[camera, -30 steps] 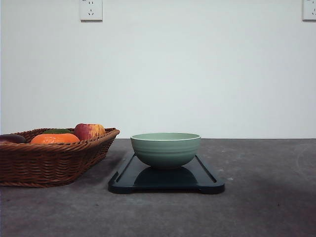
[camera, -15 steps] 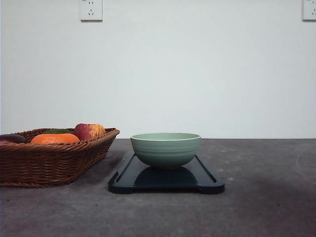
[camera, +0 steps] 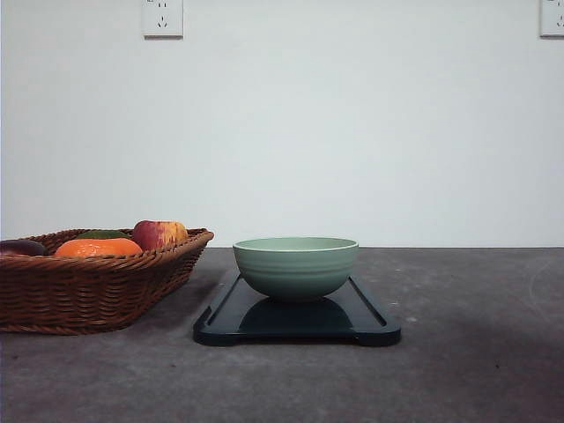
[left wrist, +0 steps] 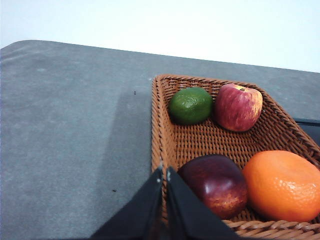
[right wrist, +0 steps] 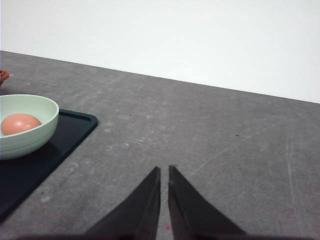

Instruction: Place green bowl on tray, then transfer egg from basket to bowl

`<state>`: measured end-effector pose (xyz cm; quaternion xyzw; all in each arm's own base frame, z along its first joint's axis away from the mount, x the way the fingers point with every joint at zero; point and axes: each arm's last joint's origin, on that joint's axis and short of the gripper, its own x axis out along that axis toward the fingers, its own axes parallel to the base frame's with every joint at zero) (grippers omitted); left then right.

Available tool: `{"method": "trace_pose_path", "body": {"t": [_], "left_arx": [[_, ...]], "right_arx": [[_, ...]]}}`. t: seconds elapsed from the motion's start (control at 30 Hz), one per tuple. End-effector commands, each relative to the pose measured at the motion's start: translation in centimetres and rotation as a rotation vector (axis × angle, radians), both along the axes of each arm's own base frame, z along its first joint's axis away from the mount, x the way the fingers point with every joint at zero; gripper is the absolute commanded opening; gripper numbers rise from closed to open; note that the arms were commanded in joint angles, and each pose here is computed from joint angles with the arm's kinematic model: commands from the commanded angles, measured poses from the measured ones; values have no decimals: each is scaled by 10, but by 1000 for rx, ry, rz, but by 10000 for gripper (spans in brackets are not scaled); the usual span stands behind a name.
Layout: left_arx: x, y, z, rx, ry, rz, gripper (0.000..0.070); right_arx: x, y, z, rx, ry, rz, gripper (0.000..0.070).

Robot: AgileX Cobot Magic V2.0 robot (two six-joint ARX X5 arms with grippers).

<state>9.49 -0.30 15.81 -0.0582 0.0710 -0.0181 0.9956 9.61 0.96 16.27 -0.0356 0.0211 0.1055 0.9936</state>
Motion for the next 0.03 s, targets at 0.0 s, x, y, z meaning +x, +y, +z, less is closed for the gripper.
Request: {"method": "trace_pose_path", "body": {"t": [0.0], "left_arx": [[1, 0, -5, 0, 6, -1, 0]], "right_arx": [[0, 0, 0, 11, -8, 0, 21]]}}
